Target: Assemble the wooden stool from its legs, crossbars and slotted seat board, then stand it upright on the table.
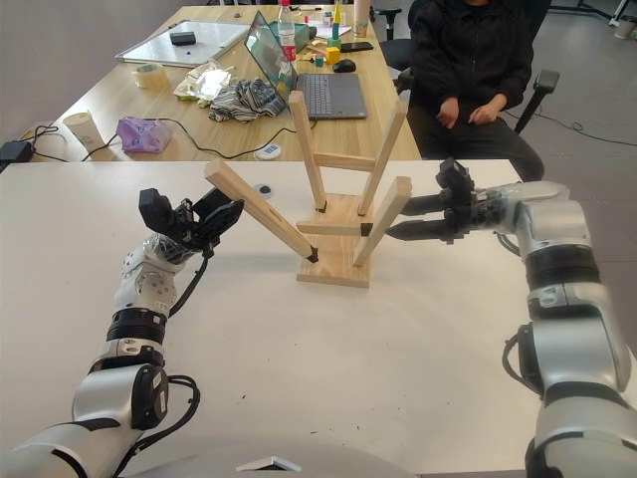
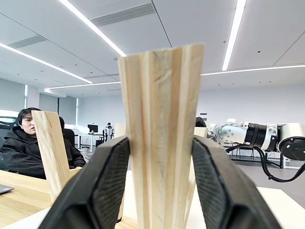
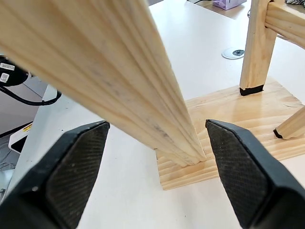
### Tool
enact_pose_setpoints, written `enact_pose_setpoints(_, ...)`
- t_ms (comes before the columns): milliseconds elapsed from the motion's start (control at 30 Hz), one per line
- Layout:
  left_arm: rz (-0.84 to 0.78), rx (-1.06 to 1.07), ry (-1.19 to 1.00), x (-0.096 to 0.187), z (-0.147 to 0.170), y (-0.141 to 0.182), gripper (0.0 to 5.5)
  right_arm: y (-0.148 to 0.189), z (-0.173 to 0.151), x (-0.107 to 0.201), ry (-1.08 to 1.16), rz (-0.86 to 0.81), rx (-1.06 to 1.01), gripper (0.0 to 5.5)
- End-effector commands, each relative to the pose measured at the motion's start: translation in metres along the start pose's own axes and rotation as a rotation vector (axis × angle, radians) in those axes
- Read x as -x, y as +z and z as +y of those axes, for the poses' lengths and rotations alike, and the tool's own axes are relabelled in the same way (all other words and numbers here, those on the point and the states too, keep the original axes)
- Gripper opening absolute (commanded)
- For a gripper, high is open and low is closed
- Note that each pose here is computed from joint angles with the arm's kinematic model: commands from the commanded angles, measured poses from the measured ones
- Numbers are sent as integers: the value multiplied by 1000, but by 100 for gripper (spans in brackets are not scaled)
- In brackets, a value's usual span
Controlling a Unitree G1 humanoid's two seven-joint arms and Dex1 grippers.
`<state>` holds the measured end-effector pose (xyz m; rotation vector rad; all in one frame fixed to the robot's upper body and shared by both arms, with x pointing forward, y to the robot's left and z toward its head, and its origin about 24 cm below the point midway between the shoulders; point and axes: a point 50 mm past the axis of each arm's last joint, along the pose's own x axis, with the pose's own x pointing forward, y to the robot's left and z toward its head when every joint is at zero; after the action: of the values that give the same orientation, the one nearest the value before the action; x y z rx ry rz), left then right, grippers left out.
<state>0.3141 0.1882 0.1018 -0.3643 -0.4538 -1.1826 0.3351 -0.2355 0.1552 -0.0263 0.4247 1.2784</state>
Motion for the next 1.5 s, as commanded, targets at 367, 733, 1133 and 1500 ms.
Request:
enact_pose_setpoints(367,75,-5,-16,17,-5,7,199,5,18,-19,128,-7,56,251)
enact_pose_setpoints(733,129,18,-111,22,-26,16,199,-6,20,-13,183,127,20,238)
enact_pose_setpoints(1133,130,27,-129,19,-31,-2,199,5,21,-8,248,273,25,235)
enact_pose_setpoints(1500,390,79,-277,10,-20,-5,199,-1,27,-9,301,302,25,235)
